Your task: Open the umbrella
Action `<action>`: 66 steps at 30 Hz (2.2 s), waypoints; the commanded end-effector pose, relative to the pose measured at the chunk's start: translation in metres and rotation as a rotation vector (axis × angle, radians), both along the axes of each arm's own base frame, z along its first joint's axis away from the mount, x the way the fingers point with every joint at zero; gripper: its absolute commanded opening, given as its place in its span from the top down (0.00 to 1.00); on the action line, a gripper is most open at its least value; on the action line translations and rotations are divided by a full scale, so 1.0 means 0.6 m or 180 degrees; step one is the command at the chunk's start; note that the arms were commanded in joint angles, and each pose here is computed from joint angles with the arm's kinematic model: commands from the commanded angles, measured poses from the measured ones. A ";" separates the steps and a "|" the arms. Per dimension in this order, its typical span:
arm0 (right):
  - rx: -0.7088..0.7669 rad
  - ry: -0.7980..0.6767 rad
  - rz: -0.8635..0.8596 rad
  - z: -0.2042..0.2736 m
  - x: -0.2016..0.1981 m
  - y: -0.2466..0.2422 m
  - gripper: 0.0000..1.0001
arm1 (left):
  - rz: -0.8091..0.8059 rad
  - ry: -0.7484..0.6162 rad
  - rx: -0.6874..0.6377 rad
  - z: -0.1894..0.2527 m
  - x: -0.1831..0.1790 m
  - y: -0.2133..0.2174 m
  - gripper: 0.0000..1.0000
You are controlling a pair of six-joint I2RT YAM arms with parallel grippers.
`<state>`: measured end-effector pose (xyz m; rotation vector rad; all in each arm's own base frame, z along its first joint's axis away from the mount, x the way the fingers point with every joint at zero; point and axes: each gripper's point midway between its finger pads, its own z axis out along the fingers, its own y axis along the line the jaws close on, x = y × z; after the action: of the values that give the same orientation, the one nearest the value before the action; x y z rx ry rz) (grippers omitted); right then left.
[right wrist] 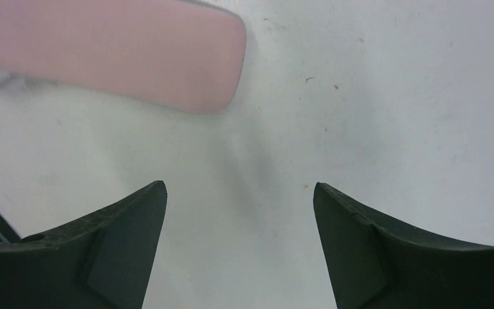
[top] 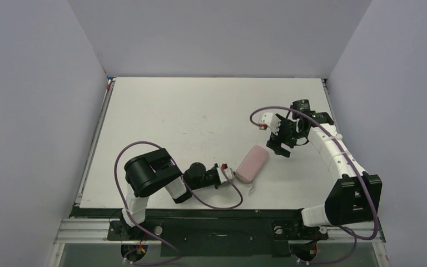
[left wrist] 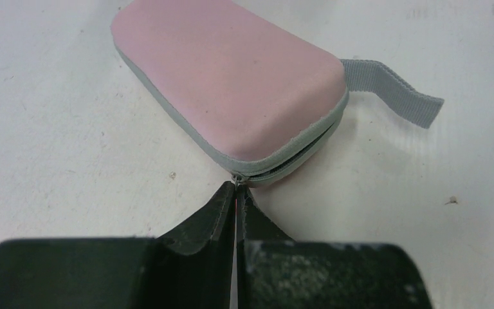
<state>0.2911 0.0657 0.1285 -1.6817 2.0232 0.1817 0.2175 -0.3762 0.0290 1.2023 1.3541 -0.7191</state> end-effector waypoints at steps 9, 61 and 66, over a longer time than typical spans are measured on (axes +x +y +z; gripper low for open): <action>0.1032 0.1895 -0.2593 -0.052 -0.024 0.070 0.26 | -0.0180 -0.0264 -0.0166 0.041 -0.005 -0.070 1.00; -0.0127 0.1409 0.0195 -0.124 -0.044 0.142 0.79 | 0.1177 0.0192 -0.0029 0.028 0.168 0.064 1.00; -0.0147 0.1226 0.0586 -0.112 -0.022 0.160 0.78 | 0.1011 0.0040 -0.0024 0.036 0.149 0.067 1.00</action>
<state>0.2706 0.1602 0.0573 -1.8058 2.2790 0.5900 0.3037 -0.3415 0.0284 0.9666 1.5798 -0.5284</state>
